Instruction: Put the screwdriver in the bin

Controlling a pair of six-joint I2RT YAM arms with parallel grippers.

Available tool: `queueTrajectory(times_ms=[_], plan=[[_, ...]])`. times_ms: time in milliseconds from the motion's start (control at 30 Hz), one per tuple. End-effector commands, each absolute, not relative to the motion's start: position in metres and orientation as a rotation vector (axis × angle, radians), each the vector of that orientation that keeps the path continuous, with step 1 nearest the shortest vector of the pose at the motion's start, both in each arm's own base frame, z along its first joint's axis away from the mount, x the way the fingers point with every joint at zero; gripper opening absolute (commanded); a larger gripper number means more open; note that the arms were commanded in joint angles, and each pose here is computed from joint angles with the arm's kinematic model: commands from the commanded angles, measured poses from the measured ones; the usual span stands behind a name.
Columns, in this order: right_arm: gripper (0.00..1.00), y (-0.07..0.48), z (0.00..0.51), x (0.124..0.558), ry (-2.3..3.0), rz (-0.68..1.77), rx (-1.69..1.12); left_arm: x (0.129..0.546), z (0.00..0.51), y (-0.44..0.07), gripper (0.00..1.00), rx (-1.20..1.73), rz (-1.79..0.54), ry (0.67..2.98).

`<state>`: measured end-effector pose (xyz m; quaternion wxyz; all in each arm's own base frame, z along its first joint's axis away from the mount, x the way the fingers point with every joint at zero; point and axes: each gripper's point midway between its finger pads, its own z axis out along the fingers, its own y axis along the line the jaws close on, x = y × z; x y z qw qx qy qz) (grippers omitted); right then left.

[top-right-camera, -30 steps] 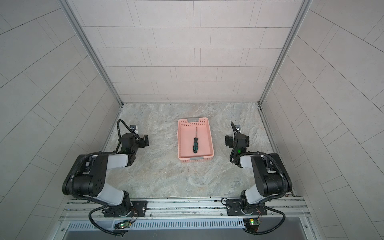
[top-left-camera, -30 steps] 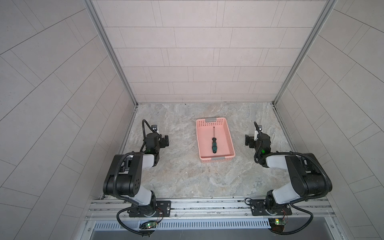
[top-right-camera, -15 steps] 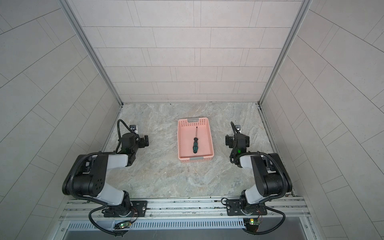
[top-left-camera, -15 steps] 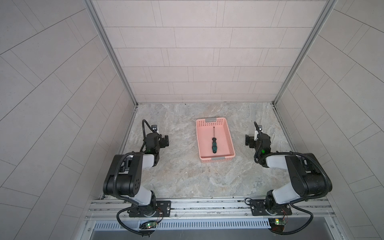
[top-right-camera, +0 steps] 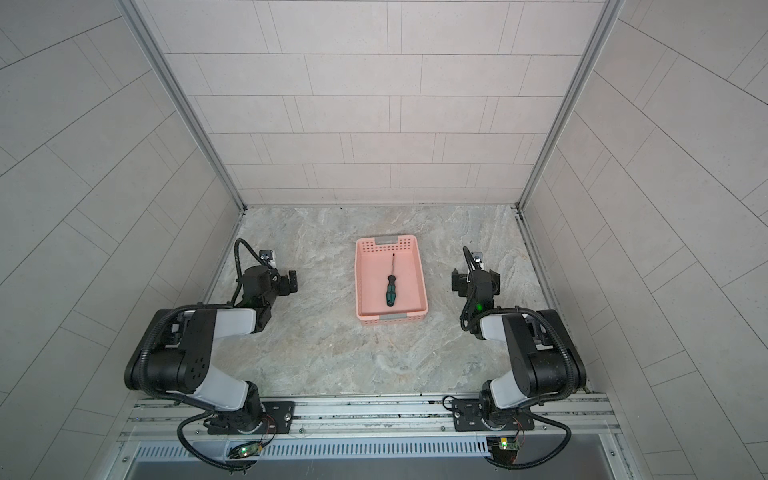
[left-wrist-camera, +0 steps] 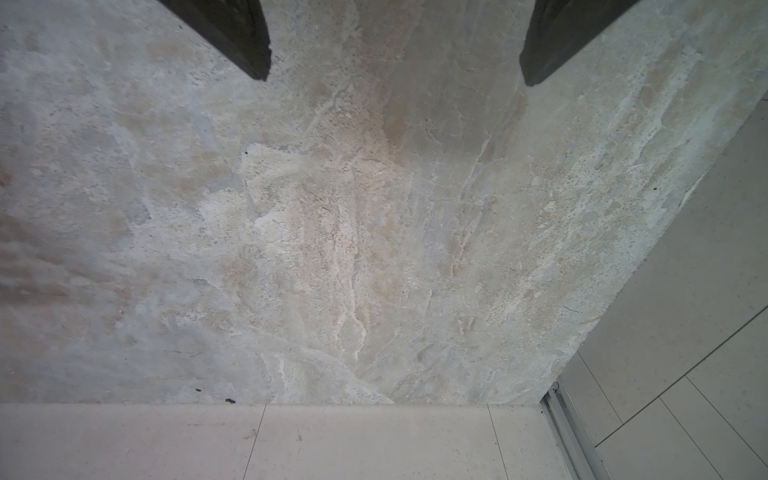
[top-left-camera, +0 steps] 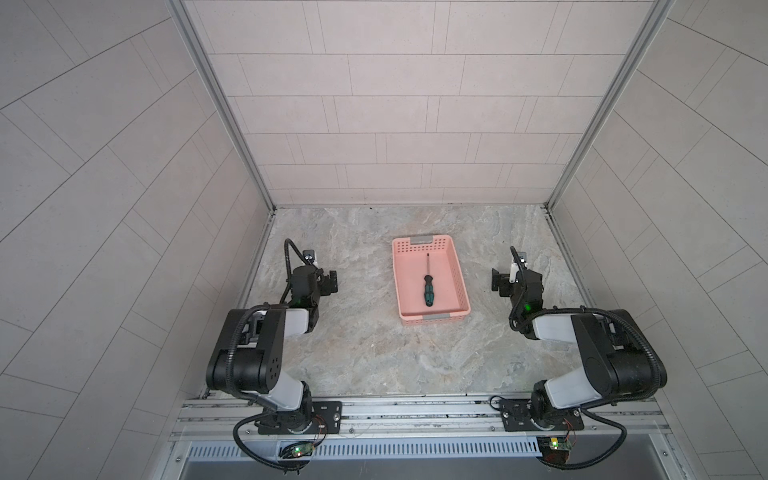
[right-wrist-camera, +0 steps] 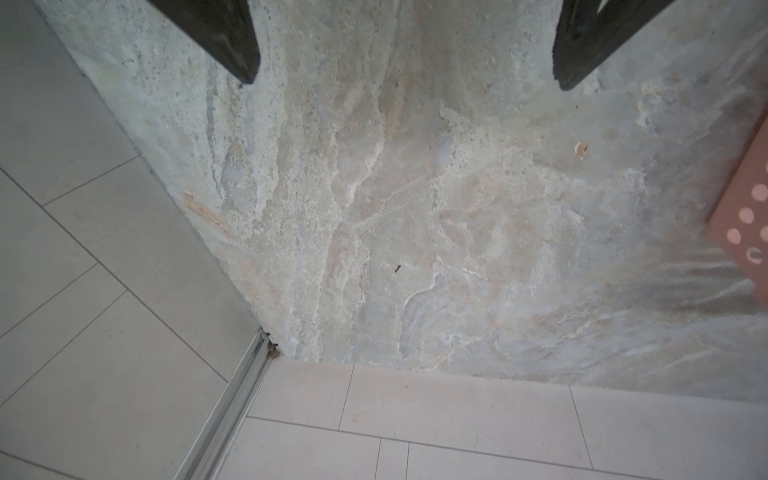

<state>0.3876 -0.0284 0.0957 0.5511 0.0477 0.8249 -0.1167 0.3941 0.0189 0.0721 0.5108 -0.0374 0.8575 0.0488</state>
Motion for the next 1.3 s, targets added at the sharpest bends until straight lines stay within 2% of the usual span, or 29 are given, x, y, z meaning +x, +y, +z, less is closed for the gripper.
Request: queueTrajectory(times_ms=[0,433,667,833,1267], plan=[[1.0,-0.034,0.092,0.383,1.96,-0.312,0.139,0.399,0.081,0.018,1.0,-0.093,0.117,2.035],[1.0,-0.032,0.09,0.389,1.993,-0.319,0.124,0.399,0.081,0.018,1.0,-0.094,0.117,2.034],[1.0,-0.051,0.104,0.362,1.857,-0.359,0.261,0.399,0.081,0.018,1.0,-0.094,0.118,2.034],[1.0,-0.052,0.095,0.382,1.962,-0.413,0.259,0.399,0.081,0.018,1.0,-0.095,0.118,2.033],[1.0,-0.047,0.094,0.382,1.962,-0.419,0.229,0.399,0.081,0.018,1.0,-0.095,0.118,2.035]])
